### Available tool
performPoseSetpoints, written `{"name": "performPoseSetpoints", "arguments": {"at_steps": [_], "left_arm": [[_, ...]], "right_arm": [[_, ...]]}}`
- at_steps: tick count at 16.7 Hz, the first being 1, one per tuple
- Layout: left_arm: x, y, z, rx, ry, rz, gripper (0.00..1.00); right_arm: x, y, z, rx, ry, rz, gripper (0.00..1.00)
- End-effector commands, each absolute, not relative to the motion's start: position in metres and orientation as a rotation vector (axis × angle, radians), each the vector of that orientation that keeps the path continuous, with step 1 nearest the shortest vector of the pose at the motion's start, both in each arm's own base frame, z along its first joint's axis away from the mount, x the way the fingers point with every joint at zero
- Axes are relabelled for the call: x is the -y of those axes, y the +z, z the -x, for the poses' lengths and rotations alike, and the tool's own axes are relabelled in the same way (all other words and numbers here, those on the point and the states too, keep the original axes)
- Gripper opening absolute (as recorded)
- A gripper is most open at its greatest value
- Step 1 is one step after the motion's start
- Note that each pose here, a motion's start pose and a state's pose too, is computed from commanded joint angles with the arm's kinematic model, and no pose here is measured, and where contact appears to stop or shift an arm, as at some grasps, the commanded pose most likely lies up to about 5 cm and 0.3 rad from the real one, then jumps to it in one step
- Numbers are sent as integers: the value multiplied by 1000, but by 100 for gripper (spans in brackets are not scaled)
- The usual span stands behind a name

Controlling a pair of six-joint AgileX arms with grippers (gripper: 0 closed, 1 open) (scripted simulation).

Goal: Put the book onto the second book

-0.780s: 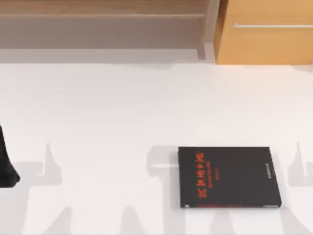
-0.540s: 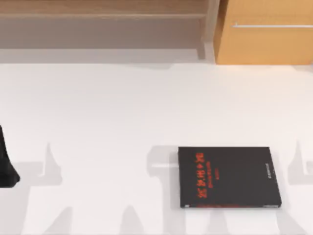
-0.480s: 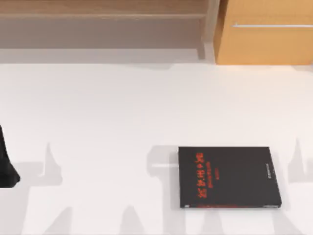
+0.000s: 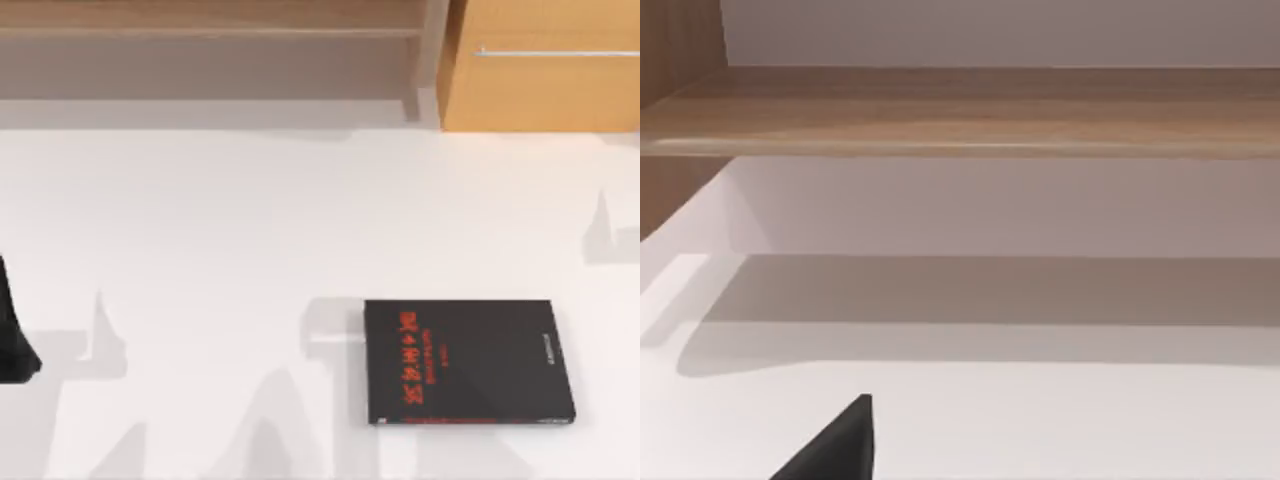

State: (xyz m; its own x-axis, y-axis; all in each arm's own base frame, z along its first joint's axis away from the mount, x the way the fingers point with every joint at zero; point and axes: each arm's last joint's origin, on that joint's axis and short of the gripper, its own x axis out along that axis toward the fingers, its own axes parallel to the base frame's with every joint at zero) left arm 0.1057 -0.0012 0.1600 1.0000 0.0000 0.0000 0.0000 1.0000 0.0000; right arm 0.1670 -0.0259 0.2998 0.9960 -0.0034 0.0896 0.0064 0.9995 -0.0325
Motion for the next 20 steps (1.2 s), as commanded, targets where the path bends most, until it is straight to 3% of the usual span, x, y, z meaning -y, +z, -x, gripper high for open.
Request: {"name": "performPoseSetpoints", "arguments": {"at_steps": [4, 10, 15, 20], "left_arm": [[1, 160, -106, 0, 0, 0, 100], [1, 160, -106, 0, 0, 0, 100], [1, 160, -106, 0, 0, 0, 100], [1, 160, -106, 0, 0, 0, 100]], "right_arm": [[62, 315, -261, -15, -7, 18, 100], [139, 278, -378, -69, -7, 0, 100], [195, 255, -425, -13, -7, 22, 100], [206, 248, -432, -3, -7, 27, 100]]}}
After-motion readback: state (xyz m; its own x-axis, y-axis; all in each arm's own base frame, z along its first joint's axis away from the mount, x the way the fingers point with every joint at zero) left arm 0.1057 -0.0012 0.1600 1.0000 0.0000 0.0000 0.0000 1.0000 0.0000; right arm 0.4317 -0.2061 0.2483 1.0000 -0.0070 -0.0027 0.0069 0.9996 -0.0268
